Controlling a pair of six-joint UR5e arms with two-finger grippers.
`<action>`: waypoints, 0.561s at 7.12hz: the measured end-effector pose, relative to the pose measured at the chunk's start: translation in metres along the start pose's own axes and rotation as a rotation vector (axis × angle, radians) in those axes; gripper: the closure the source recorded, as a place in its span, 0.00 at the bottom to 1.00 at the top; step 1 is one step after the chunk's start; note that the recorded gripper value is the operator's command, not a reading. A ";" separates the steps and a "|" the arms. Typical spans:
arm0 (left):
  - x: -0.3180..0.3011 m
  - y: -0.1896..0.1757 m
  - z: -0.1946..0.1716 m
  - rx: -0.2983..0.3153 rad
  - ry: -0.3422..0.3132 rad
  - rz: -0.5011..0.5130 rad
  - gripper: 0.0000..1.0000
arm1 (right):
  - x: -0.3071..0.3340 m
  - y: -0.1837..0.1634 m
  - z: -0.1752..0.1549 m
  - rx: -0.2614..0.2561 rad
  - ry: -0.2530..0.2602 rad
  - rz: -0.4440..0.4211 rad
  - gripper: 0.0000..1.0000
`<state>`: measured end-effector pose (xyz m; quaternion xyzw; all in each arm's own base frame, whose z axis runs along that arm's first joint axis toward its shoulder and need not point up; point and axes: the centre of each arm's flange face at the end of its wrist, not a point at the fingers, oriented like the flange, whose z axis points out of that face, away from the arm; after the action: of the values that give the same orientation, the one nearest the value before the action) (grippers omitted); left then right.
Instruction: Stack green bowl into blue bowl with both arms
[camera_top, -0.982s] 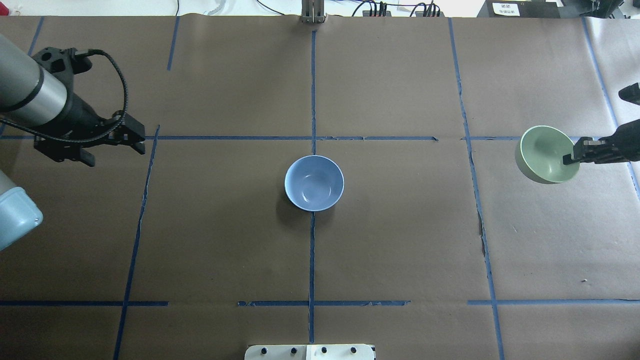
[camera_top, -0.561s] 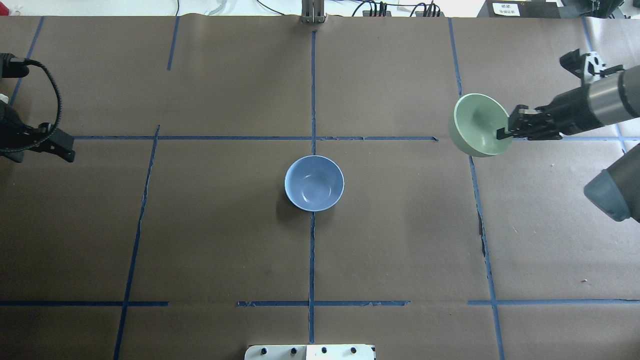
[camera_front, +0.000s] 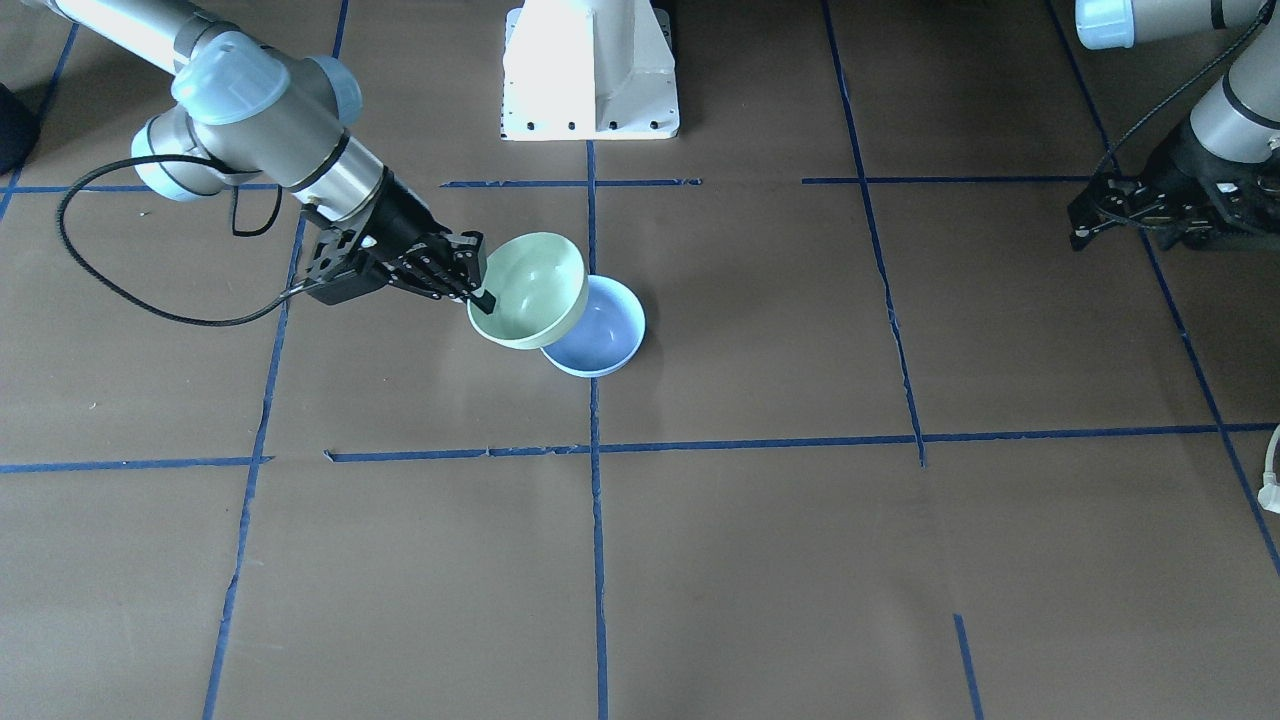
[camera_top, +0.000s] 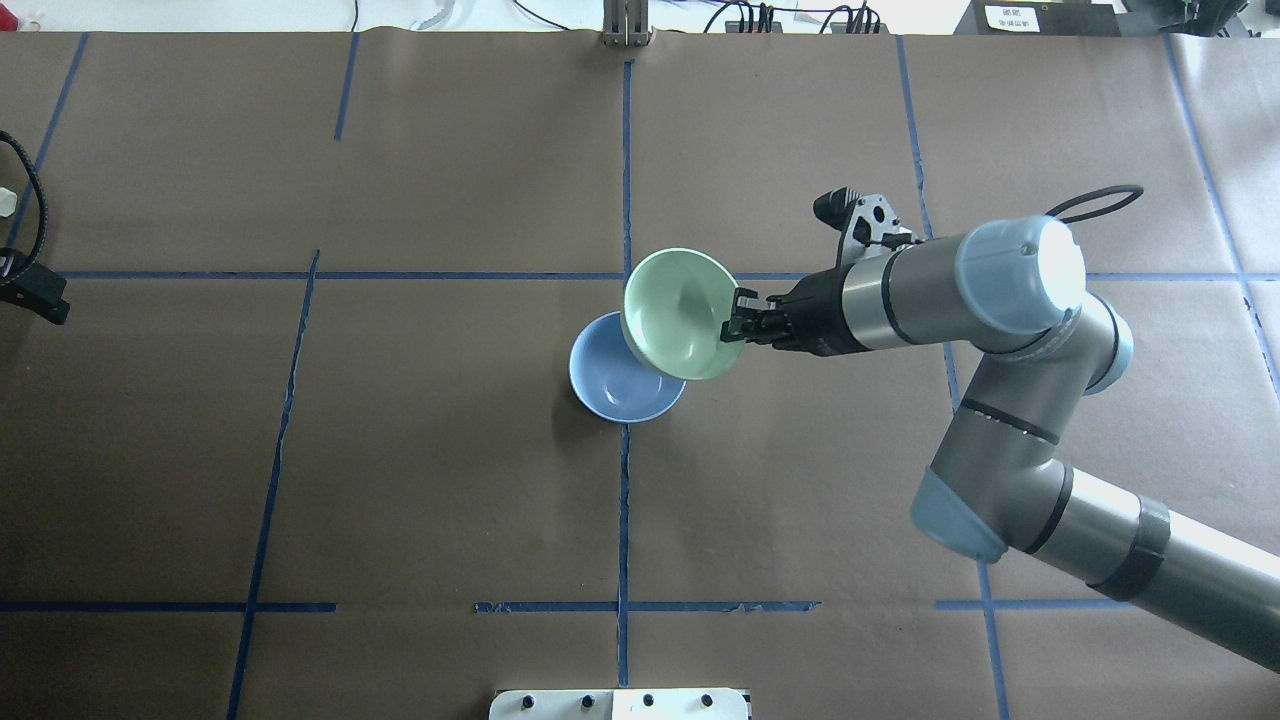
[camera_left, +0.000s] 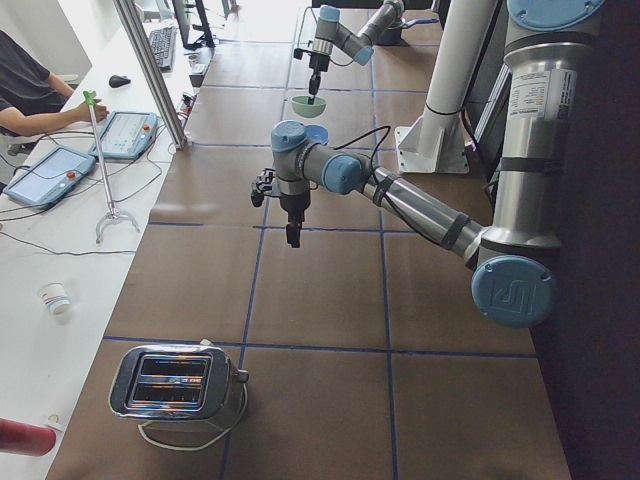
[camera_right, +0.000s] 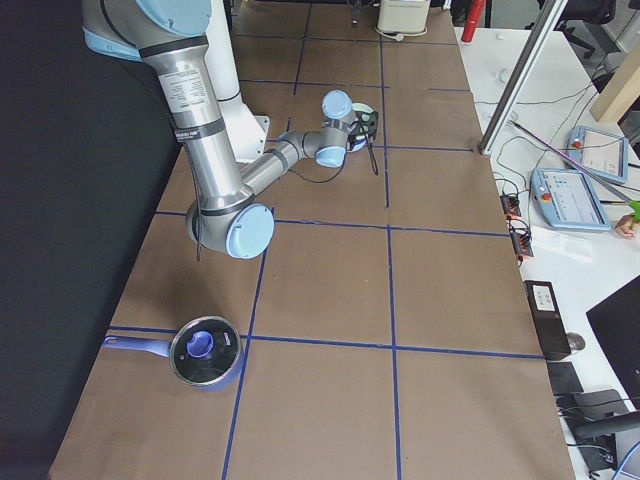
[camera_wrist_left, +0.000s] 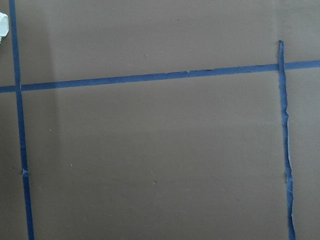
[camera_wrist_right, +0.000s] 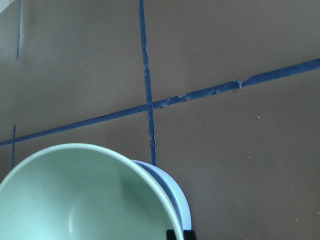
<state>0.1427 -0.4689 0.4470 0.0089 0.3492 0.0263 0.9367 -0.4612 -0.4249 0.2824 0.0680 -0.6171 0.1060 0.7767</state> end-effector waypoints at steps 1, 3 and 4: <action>-0.002 -0.001 0.002 -0.004 -0.002 -0.004 0.00 | -0.008 0.013 0.018 0.011 0.004 -0.004 0.98; -0.004 -0.001 0.004 -0.008 -0.004 -0.008 0.00 | -0.026 0.013 0.051 0.033 0.016 -0.005 0.78; -0.005 -0.002 0.005 -0.009 -0.005 -0.010 0.00 | -0.030 0.012 0.056 0.038 0.017 -0.005 0.01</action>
<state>0.1422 -0.4708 0.4540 0.0031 0.3469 0.0232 0.9376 -0.5231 -0.4293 0.2659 0.0833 -0.6083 0.1164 0.7807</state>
